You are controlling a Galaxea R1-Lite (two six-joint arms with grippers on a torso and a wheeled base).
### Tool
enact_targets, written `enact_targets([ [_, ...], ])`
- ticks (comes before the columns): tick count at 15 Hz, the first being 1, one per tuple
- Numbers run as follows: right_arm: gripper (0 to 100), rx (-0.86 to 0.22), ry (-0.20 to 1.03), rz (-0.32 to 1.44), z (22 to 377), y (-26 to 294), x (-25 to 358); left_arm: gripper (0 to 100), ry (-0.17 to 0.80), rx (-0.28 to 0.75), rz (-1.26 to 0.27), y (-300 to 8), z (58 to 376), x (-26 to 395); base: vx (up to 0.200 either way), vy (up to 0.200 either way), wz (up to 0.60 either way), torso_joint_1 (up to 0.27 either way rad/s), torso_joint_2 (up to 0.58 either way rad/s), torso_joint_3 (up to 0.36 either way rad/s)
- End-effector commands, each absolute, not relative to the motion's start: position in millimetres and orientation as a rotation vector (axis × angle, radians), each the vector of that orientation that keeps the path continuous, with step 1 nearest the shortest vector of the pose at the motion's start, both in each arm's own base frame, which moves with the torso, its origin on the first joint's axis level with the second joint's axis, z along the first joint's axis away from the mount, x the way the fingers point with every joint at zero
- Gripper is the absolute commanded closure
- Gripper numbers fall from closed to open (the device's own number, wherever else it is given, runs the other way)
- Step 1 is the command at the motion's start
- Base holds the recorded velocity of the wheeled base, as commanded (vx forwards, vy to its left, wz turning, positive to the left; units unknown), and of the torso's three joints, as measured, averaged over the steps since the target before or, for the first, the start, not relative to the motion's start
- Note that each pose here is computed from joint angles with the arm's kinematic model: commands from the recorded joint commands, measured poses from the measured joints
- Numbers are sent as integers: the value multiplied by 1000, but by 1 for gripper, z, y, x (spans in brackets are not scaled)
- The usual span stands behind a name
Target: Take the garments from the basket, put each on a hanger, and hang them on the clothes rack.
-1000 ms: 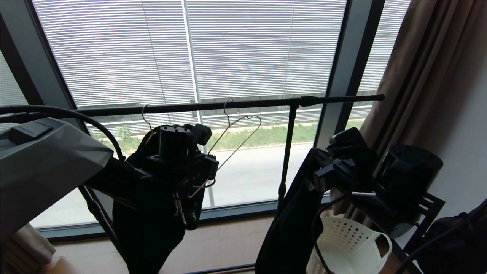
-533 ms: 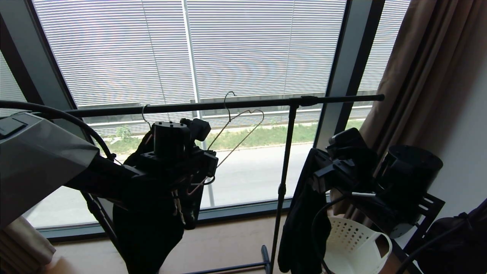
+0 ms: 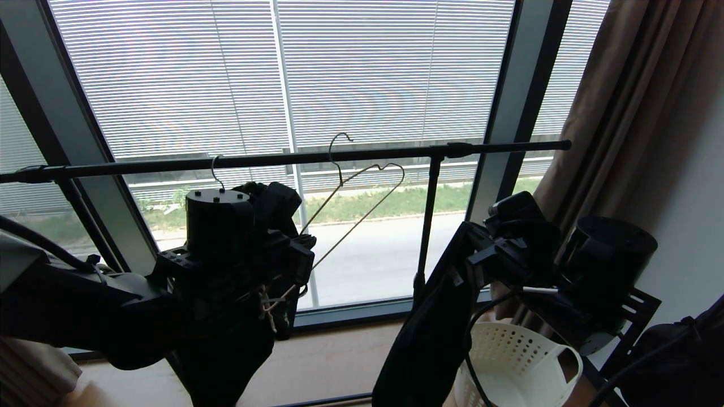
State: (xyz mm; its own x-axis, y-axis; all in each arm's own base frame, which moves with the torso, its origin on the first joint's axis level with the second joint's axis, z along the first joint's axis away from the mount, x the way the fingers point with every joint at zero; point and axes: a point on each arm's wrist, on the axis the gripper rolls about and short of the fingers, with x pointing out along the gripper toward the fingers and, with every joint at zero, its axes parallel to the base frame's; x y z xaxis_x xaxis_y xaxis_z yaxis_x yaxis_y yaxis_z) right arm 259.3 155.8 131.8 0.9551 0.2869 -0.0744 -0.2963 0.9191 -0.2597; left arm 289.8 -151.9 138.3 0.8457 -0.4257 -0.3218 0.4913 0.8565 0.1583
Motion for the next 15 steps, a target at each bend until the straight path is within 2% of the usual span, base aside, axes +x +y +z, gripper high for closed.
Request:
enact_targets([
  [1,100,-324,36,292,130,154,258,100,266,247,-502,-134,133,249,0,0,0,0,0,0],
  [3,100,-398,33,249,127,151,256,100,236,274,-524,-121,119,215,0,0,0,0,0,0],
  [8,100,-447,39,153,125,151,259,100,282,301,-586,-97,84,164,0,0,0,0,0,0],
  [12,100,-453,53,128,121,150,265,100,286,272,-729,-97,81,156,0,0,0,0,0,0],
  [15,100,-443,45,87,121,148,276,100,360,275,-767,-100,68,158,0,0,0,0,0,0],
])
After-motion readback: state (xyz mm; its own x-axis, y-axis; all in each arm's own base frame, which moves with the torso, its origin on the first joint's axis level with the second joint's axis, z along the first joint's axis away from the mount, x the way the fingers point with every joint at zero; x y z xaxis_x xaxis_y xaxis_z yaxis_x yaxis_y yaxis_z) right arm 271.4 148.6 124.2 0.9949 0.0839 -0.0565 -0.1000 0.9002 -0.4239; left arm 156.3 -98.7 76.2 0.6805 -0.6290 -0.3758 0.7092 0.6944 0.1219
